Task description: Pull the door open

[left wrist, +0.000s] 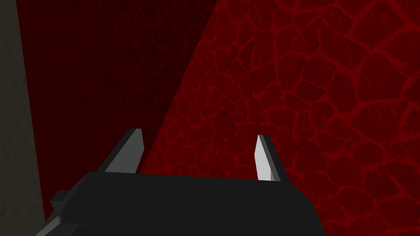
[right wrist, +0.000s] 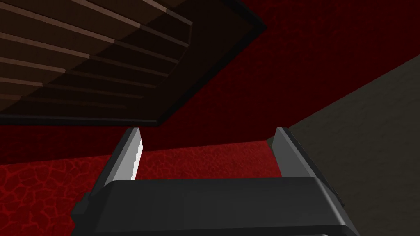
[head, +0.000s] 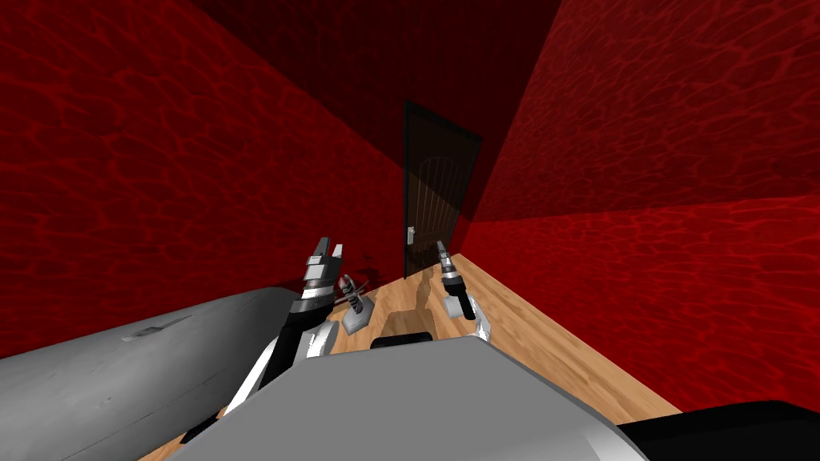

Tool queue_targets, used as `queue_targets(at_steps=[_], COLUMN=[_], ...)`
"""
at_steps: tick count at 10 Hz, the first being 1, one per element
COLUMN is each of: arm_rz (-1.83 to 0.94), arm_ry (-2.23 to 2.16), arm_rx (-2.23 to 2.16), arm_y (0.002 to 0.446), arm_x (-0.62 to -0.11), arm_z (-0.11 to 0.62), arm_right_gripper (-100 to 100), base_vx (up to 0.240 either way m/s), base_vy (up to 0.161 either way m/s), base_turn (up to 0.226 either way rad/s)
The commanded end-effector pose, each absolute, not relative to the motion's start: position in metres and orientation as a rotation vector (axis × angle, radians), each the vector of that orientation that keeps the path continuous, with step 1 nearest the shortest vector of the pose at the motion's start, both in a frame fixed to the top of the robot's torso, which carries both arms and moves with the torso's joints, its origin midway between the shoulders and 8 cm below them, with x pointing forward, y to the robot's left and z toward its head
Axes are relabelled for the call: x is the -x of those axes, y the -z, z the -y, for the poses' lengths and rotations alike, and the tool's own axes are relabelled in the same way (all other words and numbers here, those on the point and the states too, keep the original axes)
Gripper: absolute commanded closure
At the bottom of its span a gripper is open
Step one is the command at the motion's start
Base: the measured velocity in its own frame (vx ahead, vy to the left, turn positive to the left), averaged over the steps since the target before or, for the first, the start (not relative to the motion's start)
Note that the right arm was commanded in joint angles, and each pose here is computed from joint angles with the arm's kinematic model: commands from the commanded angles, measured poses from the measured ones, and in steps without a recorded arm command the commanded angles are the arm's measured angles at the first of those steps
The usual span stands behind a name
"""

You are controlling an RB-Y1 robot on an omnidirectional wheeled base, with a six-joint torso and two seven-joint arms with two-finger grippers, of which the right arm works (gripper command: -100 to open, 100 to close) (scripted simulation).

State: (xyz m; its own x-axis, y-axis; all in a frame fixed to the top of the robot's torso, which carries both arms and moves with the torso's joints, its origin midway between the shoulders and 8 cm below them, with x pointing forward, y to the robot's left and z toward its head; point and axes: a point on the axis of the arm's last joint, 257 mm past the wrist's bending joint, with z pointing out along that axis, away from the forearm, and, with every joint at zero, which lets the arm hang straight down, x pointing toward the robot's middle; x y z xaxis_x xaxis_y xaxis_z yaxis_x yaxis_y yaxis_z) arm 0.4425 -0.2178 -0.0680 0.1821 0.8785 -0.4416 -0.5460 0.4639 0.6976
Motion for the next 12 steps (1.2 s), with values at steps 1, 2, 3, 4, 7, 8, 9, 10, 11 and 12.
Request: queue_targets(at_steps=[1, 2, 3, 4, 7, 8, 9, 10, 11, 12], arm_rz=[-0.973, -0.996, -1.019, -1.043, -1.104, -1.129, -1.153, -1.178, -1.178, -1.202], arm_ry=[-1.010, -0.988, -0.964, -0.940, -0.888, -0.863, -0.838, -0.812, -0.812, -0.787], arm_rx=[-0.399, -0.376, -0.353, -0.331, -0.292, -0.269, -0.245, -0.221, -0.221, -0.197], arm_y=[0.082, 0.088, 0.095, 0.102, 0.125, 0.133, 0.142, 0.151, 0.151, 0.159], arm_x=[-0.452, -0.457, -0.463, -0.469, -0.481, -0.486, -0.492, -0.497, -0.497, -0.502], arm_z=[0.214, 0.211, 0.208, 0.206, 0.202, 0.201, 0.199, 0.198, 0.198, 0.196], arm_right_gripper=[-100, -100, -100, -100, -100, -100, -100, -100, -100, -100], base_vx=[0.111, 0.106, 0.099, 0.100, 0.073, 0.065, 0.079, 0.101, 0.077, 0.065], base_vy=[0.006, 0.020, 0.012, 0.012, 0.008, -0.002, -0.002, 0.009, 0.010, 0.009], base_turn=[-0.002, -0.007, -0.010, -0.004, -0.005, -0.005, -0.008, -0.006, -0.002, -0.005])
